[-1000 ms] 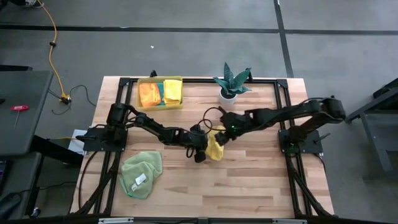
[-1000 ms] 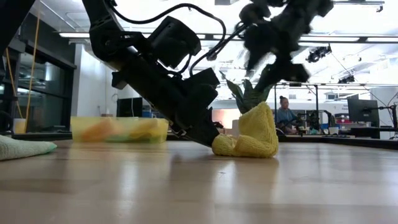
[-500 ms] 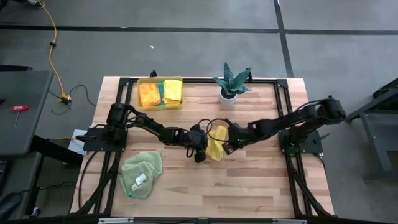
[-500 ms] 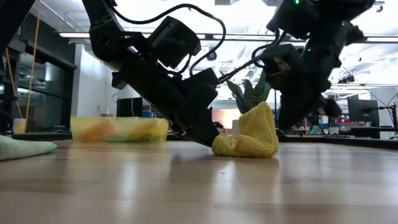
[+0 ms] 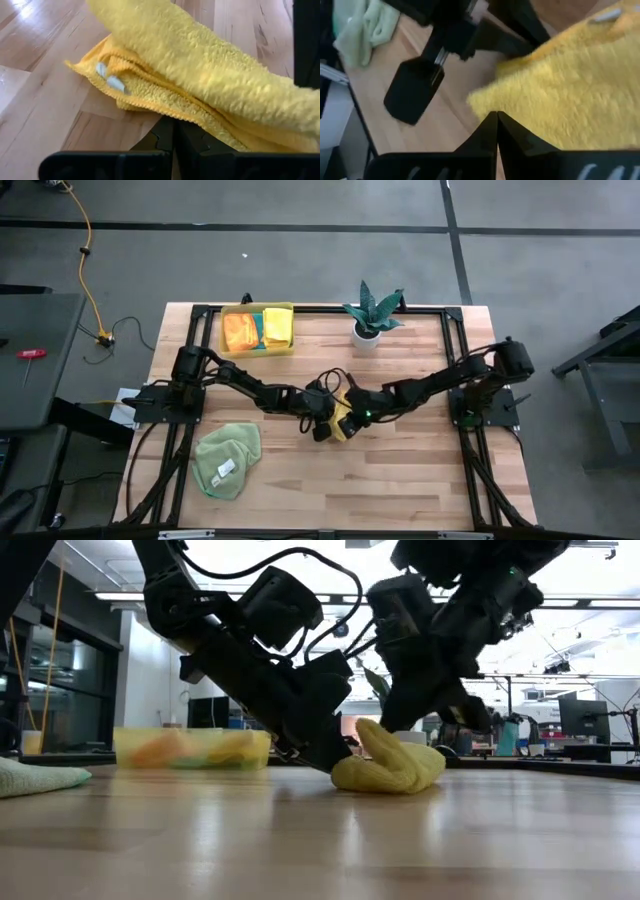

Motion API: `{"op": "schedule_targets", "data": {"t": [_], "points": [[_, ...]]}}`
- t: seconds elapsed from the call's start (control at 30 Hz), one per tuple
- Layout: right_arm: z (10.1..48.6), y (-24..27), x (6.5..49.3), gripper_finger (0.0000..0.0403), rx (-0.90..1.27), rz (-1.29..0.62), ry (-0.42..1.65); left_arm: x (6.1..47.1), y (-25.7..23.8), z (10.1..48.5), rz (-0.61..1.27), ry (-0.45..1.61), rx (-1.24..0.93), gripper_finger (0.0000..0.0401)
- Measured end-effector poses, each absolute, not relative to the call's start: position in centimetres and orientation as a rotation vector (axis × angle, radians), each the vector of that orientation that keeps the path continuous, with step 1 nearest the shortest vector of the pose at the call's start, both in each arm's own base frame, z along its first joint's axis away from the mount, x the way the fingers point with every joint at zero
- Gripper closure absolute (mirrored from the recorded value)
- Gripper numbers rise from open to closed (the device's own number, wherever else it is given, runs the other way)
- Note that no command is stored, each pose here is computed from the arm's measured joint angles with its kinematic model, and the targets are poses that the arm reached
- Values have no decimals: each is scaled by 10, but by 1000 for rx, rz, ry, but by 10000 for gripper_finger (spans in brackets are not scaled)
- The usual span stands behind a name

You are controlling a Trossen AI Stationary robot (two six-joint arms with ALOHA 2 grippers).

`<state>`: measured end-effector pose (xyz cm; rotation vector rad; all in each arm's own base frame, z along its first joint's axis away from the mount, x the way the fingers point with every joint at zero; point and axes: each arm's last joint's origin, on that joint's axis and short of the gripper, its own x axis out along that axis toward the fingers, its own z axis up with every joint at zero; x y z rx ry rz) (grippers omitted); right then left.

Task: Fold microfiber towels
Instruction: Fold the yellow microfiber cloth, then put the folded yellow microfiber cloth into the bin

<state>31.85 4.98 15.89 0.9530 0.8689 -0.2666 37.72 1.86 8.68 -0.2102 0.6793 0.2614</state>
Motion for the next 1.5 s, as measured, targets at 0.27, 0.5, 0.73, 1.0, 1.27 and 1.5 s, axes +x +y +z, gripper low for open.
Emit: {"op": "schedule_targets", "data": {"t": [0.27,0.5,0.73,1.0,1.27,1.5], "points": [[131,42,328,403,939,-336,931,377,17,87,234,681,-221,401],[133,38,329,403,898,-314,919,366,25,100,211,795,-140,401],[171,25,308,403,812,-393,883,335,45,130,260,1004,47,401],[202,22,272,402,823,-553,901,297,60,171,219,818,-50,401],[184,31,228,343,1074,-623,808,237,54,186,182,547,-255,401],[156,35,220,237,1417,-577,600,220,46,193,206,473,-351,401]]}}
